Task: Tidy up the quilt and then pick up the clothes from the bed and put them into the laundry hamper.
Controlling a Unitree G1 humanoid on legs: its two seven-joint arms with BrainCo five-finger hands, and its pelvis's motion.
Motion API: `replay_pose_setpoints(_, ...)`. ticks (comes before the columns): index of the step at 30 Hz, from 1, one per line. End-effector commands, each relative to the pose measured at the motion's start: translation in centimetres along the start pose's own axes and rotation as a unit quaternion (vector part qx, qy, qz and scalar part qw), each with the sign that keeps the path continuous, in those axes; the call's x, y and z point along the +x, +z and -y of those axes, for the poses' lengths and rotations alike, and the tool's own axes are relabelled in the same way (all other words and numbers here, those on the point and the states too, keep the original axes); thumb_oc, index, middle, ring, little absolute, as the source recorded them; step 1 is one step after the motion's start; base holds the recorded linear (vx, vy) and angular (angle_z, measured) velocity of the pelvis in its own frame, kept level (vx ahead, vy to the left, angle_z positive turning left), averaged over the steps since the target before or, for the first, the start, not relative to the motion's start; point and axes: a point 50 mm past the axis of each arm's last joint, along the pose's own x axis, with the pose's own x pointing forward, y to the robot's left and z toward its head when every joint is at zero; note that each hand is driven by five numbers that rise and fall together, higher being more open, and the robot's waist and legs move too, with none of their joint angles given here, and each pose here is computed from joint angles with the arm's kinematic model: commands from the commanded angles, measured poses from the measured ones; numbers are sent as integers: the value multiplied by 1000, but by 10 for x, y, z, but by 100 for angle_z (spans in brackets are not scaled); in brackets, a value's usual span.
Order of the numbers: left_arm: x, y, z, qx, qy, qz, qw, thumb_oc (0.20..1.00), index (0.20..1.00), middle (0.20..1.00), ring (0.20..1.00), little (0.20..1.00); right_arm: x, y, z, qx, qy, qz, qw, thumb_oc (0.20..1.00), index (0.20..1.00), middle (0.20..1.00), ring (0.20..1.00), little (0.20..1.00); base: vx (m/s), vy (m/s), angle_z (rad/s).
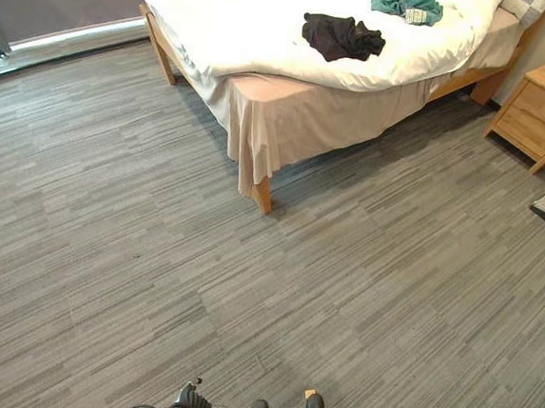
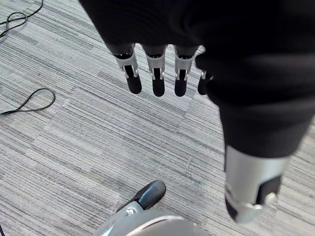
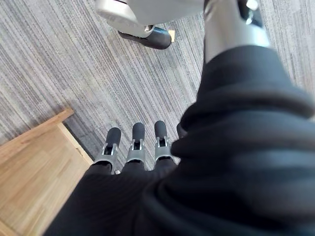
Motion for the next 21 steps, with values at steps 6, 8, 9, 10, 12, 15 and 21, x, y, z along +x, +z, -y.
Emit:
replay_pose_setpoints(6,1,-3,-6,27,8,-15,999,1000,1000,1000,1000,1000,1,7,10,95,-35,13,995,1000,1000,1000,1000,1000,344,31,-14)
replay_pose_setpoints(8,2,1,-5,54,5,-7,999,1000,1000,1000,1000,1000,0,3,11,98,-38,4,994,1000,1000,1000,1000,1000,413,-78,3)
replay_pose_setpoints(9,2,1,-5,54,5,-7,999,1000,1000,1000,1000,1000,0,2,12,98,-39,4,994,1000,1000,1000,1000,1000,372,-66,14)
replay_pose_setpoints(10,2,3,-5,67,5,-6,998,1000,1000,1000,1000,1000,0,-1,11,99,-37,-2,994,1000,1000,1000,1000,1000,374,-70,8)
replay_pose_setpoints(12,2,3,-3,79,0,-4,997,1000,1000,1000,1000,1000,-1,-9,10,95,-37,-16,995,1000,1000,1000,1000,1000,685,-134,10)
replay_pose_setpoints(15,1,1,-1,59,4,-6,998,1000,1000,1000,1000,1000,-3,-26,13,70,-37,-42,996,1000,1000,1000,1000,1000,669,-234,16)
replay_pose_setpoints(21,4,47,-18,-45,66,74,994,1000,1000,1000,1000,1000,0,0,33,19,-71,0,997,1000,1000,1000,1000,1000,372,-257,22)
